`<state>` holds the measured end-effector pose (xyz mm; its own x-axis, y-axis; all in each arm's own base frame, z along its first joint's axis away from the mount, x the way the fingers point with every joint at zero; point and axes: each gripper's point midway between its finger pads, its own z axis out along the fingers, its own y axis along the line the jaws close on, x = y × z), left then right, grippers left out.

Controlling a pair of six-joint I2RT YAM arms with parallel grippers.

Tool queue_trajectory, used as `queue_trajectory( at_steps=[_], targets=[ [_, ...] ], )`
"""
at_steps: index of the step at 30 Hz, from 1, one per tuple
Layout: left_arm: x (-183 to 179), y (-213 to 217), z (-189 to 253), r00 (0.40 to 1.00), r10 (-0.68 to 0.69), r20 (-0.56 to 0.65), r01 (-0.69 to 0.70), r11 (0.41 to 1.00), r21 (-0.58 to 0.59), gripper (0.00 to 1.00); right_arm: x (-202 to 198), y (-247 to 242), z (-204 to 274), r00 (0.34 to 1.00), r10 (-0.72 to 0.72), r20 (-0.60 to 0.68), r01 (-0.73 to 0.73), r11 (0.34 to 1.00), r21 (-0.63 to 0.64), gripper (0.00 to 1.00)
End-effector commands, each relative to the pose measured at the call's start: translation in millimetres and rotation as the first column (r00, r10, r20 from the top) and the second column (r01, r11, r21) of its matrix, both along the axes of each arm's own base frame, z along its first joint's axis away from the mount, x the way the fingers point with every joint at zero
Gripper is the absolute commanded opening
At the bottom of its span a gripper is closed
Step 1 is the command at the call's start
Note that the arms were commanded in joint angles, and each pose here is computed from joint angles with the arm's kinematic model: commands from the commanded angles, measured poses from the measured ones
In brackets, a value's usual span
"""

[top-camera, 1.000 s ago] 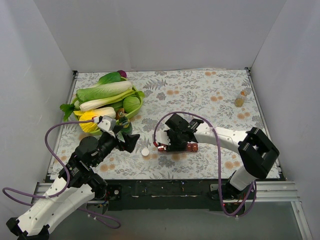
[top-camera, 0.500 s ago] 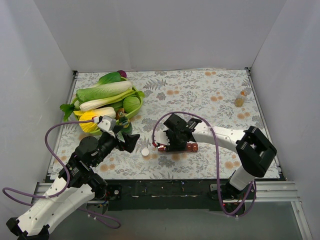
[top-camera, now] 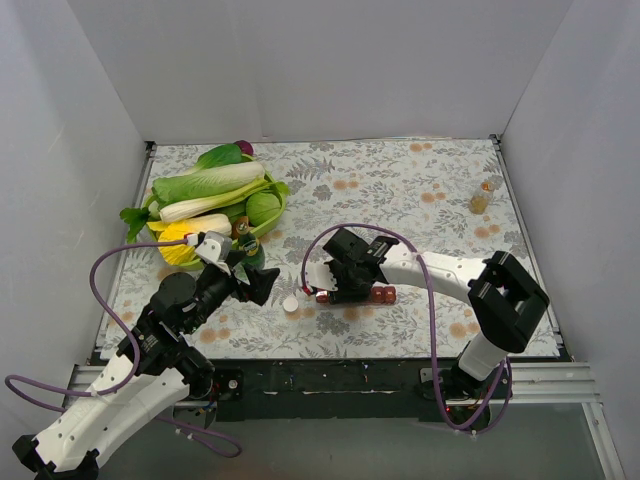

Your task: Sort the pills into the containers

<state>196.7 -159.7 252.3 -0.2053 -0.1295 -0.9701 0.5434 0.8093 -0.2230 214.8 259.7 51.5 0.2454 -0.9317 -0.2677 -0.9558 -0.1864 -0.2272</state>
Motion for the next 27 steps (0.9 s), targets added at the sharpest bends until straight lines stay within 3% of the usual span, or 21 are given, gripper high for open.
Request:
queue_trajectory(
  at_steps=[1,27],
  targets=[
    [0.4,3.1,1.9,1.0,0.012,0.006,-0.012,1.0,0.003,0.98,6.0,7.2,11.0,1.0,0.009,0.029,-0.009,1.0,-0.001,0.02],
    [0.9,2.0,0.8,1.0,0.009,0.001,-0.009,1.0,0.007,0.98,7.3,7.6,10.3,0.997,0.034,0.067,-0.031,0.998,-0.058,0.03]
  ],
)
